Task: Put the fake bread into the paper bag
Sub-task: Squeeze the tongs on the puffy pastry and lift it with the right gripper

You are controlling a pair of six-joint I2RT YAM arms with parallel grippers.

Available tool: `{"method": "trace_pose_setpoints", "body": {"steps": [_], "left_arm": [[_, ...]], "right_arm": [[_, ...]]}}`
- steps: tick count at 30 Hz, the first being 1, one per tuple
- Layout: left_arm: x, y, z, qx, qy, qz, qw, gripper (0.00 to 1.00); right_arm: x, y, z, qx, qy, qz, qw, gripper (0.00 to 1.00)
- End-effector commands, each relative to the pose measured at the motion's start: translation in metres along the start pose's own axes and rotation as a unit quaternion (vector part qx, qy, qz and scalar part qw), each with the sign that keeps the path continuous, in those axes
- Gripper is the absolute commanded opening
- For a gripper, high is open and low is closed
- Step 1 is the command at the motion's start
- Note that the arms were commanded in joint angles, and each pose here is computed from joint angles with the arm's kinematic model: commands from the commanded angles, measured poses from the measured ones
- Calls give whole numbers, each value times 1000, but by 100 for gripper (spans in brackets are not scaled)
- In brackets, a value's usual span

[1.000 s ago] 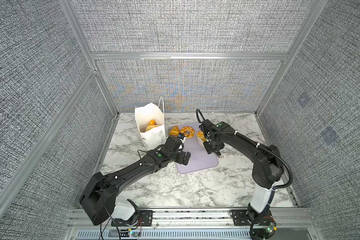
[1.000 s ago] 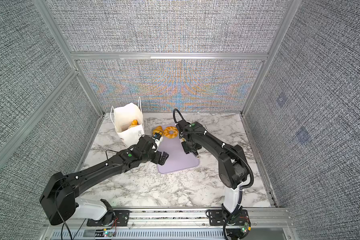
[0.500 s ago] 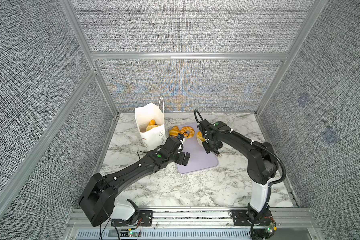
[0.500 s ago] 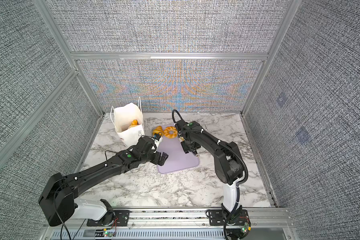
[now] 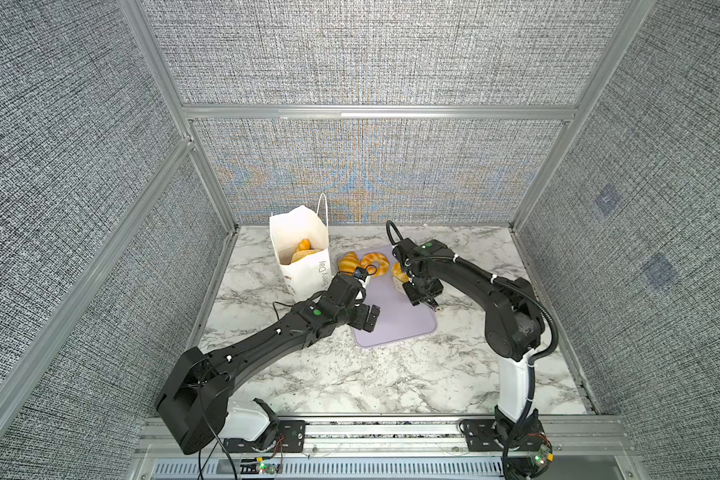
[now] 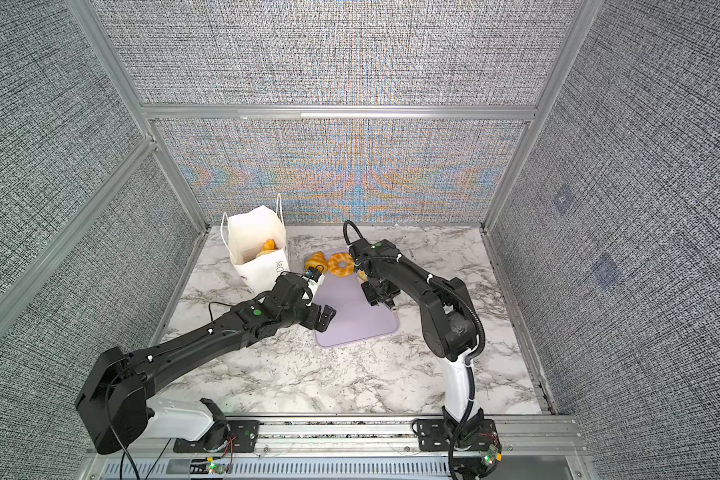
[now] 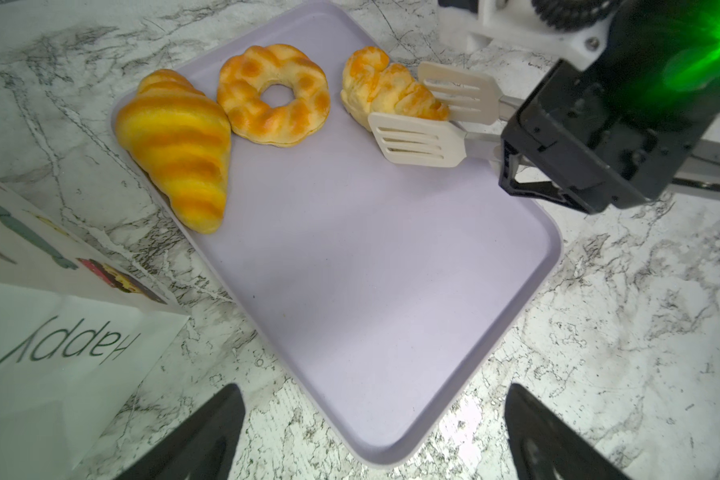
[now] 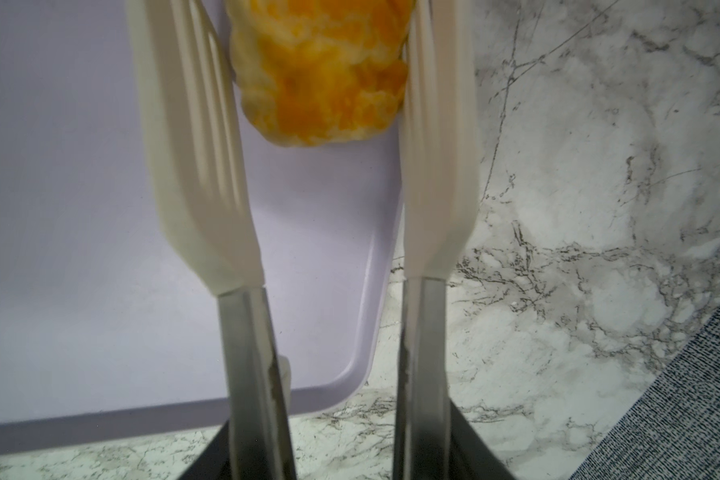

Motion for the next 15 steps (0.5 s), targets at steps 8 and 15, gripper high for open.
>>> {"method": "trace_pose_setpoints", "body": {"steps": [8, 15], "left_arm": [[3, 2, 3, 3, -6, -4, 1000, 99], [8, 2, 0, 4, -13, -7, 1000, 99]], "right_arm": [[0, 0, 2, 21, 19, -14, 999, 38], [6, -4, 2, 13, 10, -19, 1000, 34]]}}
Point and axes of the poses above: each gripper's point midway between its finger pads, its own x axis back along the fingers, its own y axis along the line the jaws close on, z = x × y, the point moved 8 cm from there along x, back along the fingers, and after that the axes turned 6 degrees about x, right-handed, at the moved point
